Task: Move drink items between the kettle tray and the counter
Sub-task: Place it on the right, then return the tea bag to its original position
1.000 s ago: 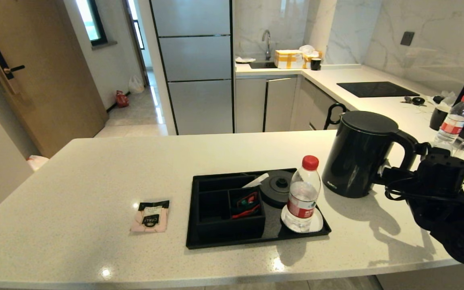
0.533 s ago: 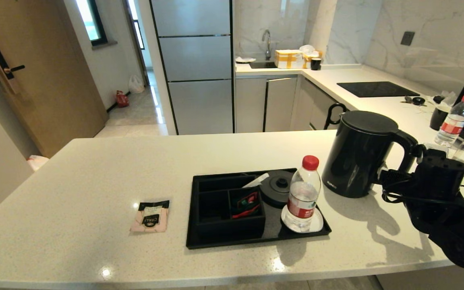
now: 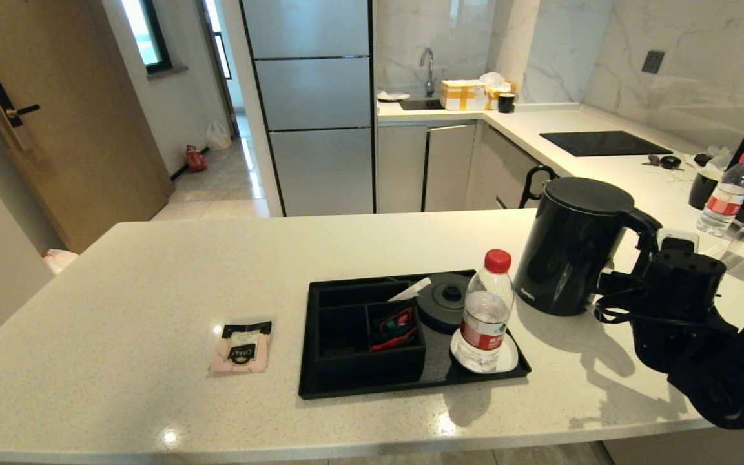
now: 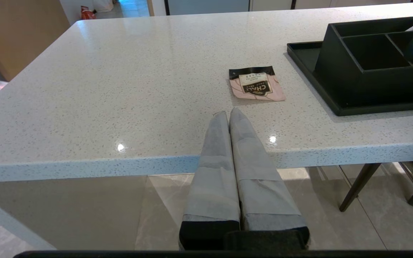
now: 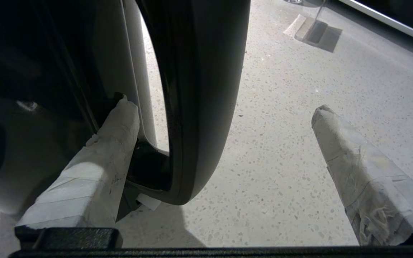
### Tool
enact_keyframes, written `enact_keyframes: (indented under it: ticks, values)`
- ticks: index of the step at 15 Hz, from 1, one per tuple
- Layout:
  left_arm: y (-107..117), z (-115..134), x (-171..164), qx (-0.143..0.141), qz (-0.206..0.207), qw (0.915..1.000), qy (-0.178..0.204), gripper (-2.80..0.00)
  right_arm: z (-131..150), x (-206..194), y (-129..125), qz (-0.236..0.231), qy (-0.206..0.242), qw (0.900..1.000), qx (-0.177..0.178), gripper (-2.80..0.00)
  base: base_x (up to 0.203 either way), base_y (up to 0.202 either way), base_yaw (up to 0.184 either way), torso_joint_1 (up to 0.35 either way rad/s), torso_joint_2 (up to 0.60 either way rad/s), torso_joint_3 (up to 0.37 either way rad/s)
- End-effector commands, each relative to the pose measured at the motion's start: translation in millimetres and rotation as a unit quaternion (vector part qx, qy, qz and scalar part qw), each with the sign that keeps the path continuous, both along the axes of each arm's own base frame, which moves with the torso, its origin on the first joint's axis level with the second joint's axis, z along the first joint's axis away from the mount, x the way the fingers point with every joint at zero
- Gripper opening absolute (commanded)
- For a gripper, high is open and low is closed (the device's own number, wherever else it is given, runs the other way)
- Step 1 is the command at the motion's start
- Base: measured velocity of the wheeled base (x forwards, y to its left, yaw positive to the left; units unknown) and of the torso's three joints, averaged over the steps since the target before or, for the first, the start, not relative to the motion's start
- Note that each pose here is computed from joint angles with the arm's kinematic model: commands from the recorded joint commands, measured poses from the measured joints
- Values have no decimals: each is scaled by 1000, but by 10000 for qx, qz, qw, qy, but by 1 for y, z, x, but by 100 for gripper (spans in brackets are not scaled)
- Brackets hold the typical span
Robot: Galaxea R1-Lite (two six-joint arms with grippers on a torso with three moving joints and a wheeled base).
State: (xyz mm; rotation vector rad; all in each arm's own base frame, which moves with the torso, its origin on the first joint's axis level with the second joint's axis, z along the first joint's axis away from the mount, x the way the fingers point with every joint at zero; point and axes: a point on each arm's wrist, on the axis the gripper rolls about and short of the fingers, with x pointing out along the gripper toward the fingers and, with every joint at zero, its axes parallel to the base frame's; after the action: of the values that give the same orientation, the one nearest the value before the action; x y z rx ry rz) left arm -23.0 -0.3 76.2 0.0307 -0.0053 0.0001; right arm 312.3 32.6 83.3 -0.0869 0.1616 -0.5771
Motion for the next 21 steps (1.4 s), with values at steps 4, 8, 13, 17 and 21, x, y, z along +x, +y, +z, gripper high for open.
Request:
enact_keyframes:
  ticks: [4,8,13,17,21]
  values:
    - [0,0,0,0,0,10000,4,-280,-2,-3,21,99,43,9999,-118,0,0,0,0,0,0,0]
    - [0,0,0,0,0,10000,4,-280,-2,-6,32,78,97,9997,-232,0,0,0,0,0,0,0]
    - [0,0,0,0,0,10000,4,-280,2,-15,45,322,73,9992,-233,0,0,0,0,0,0,0]
    - [0,0,0,0,0,10000,4,-280,12,-35,61,713,10,9972,-212,0,0,0,0,0,0,0]
    - [0,0,0,0,0,10000,4,-280,33,-59,68,1032,-234,9943,-121,0,0,0,0,0,0,0]
